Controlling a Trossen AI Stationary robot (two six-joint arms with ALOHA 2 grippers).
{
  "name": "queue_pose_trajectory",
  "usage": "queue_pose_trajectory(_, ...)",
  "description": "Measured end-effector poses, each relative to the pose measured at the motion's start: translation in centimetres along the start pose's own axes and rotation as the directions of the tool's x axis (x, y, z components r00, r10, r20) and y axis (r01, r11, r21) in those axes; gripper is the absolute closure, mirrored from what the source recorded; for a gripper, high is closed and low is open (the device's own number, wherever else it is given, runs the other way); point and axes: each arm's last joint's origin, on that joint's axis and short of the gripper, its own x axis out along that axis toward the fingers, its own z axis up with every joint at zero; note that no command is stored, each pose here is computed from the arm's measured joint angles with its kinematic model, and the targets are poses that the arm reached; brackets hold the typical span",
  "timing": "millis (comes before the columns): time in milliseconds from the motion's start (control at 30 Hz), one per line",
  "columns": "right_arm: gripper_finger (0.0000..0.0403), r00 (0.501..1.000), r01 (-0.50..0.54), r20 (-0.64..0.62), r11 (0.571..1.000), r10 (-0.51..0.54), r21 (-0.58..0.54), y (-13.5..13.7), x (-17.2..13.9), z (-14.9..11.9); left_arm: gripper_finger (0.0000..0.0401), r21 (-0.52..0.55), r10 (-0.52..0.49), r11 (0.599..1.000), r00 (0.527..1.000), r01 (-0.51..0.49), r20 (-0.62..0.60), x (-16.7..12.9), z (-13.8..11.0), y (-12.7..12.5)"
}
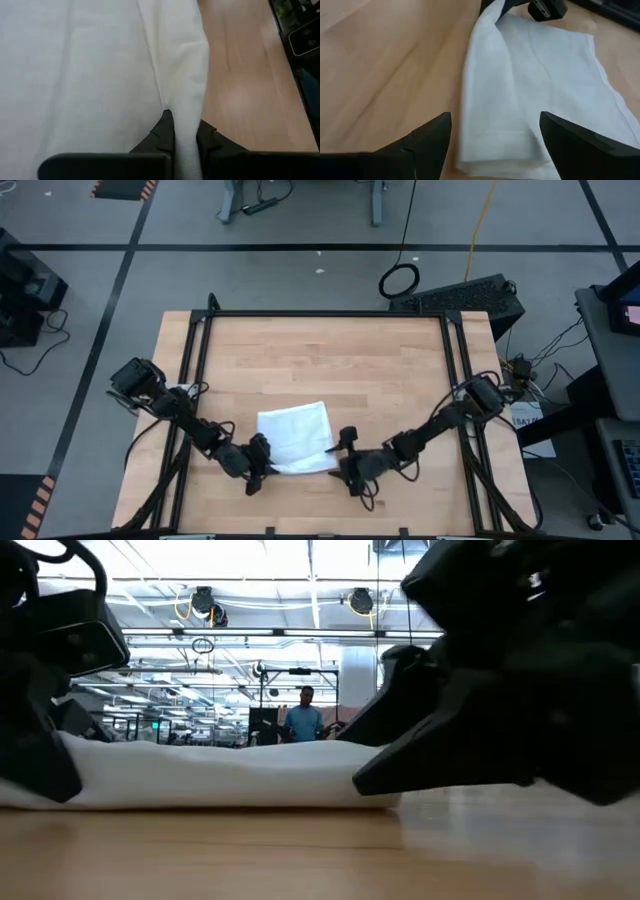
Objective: Roll towel
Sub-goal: Roll the white towel
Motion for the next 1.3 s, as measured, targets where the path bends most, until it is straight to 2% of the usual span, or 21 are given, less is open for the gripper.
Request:
queue_pose_trajectory(200, 0.011, 0.999, -0.038, -0.008, 0.997, 0.039, 0.062, -2.0, 0.9, -0.2, 0.0375, -0.065, 0.011, 0.998, 1.0, -0.01, 0.007, -0.2, -0.3, 0.5)
queue_pose_trajectory(367, 0.0138, 0.993, -0.104, -0.032, 0.98, 0.111, 0.172, -2.8, 1.3, -0.5, 0.0375, -0.116, 0.013, 0.993, 1.0, -0.011, 0.016, -0.3, -0.3, 0.5)
queue_pose_trajectory(567, 0.0221, 0.992, -0.108, -0.037, 0.957, 0.122, 0.27, -3.4, 1.5, -0.6, 0.0375, -0.146, -0.053, 0.988, 0.998, 0.056, 0.021, -0.3, 0.0, 0.1)
queue_pose_trajectory(800, 0.0344, 0.974, -0.196, -0.025, 0.895, 0.225, 0.4, -3.6, 1.6, -0.6, 0.0361, -0.14, -0.05, 0.989, 0.998, 0.054, 0.03, -0.3, -0.1, 0.0)
queue_pose_trajectory(933, 0.0392, 0.956, -0.25, -0.012, 0.839, 0.292, 0.483, -3.4, 1.6, -0.5, 0.0311, -0.064, -0.079, 0.995, 0.997, 0.079, -0.007, -0.4, -0.3, -0.1)
queue_pose_trajectory(1033, 0.0387, 0.944, -0.27, -0.005, 0.778, 0.331, 0.567, -3.3, 1.5, -0.5, 0.0262, -0.067, -0.09, 0.994, 0.995, 0.087, -0.04, -0.7, -0.2, -0.2)
queue_pose_trajectory(1167, 0.0376, 0.919, -0.29, 0.005, 0.669, 0.393, 0.684, -3.1, 1.5, -0.5, 0.02, -0.069, -0.068, 0.996, 0.992, 0.061, -0.102, -1.9, 0.4, 0.1)
queue_pose_trajectory(1300, 0.0385, 0.913, -0.279, 0.009, 0.608, 0.408, 0.743, -3.1, 1.4, -0.3, 0.0156, -0.043, -0.044, 0.998, 0.988, 0.038, -0.147, -3.9, 0.9, 0.1)
